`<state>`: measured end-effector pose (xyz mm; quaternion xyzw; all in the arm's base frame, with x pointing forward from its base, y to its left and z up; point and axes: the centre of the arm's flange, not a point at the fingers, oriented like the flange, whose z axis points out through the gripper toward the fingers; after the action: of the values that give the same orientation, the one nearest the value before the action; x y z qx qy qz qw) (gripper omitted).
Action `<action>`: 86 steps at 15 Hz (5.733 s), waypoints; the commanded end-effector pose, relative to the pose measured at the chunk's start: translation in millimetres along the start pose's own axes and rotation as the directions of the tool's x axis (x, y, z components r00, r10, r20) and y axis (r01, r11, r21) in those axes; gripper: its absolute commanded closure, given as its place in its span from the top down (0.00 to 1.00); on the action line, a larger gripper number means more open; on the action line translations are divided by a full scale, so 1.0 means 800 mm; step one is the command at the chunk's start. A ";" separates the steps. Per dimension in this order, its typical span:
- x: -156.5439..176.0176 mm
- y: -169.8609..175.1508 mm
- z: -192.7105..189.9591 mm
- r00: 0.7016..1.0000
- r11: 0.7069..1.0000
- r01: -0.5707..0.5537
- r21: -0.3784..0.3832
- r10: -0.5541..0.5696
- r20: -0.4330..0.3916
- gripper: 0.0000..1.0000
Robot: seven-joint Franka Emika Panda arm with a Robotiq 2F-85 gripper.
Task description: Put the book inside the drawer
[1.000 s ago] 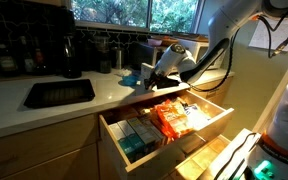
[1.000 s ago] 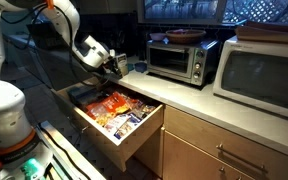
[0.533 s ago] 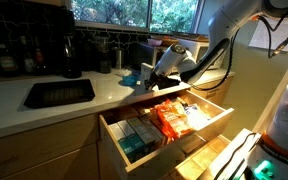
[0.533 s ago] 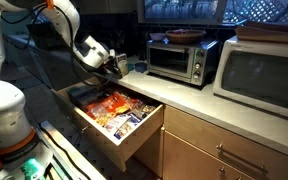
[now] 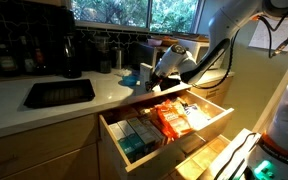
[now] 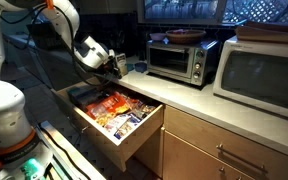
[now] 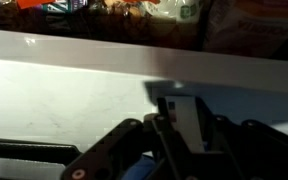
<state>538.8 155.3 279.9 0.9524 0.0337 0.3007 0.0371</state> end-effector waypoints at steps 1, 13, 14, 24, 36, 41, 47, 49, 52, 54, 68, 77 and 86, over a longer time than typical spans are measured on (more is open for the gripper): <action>0.003 0.006 -0.021 0.999 1.000 0.027 0.014 -0.028 0.017 0.07; -0.020 0.015 -0.121 0.986 0.999 0.014 0.046 -0.022 0.166 0.08; -0.024 0.014 -0.134 0.982 0.999 0.013 0.051 -0.023 0.190 0.08; -0.035 0.018 -0.216 0.837 0.991 0.097 0.095 -0.133 0.530 0.08; -0.063 -0.003 -0.173 0.502 0.987 0.040 0.154 -0.153 0.851 0.08; -0.073 -0.001 -0.165 0.508 0.986 0.069 0.150 -0.164 0.846 0.31; -0.090 -0.028 -0.133 0.436 0.976 0.059 0.208 -0.213 0.874 0.08; -0.105 -0.038 -0.115 0.398 0.975 0.045 0.219 -0.219 0.891 0.08; -0.123 -0.052 -0.088 0.335 0.974 0.016 0.225 -0.218 0.917 0.08; -0.130 -0.061 -0.072 0.302 0.974 -0.003 0.226 -0.215 0.929 0.08; -0.109 -0.097 -0.004 0.210 0.991 -0.038 0.128 -0.117 0.971 0.08; -0.107 -0.099 0.020 0.150 0.998 -0.049 0.050 -0.042 0.988 0.08; -0.111 -0.108 0.045 0.109 0.999 -0.039 0.019 -0.014 0.994 0.08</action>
<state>475.8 227.7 193.1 0.9168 0.0094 -0.3988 0.0190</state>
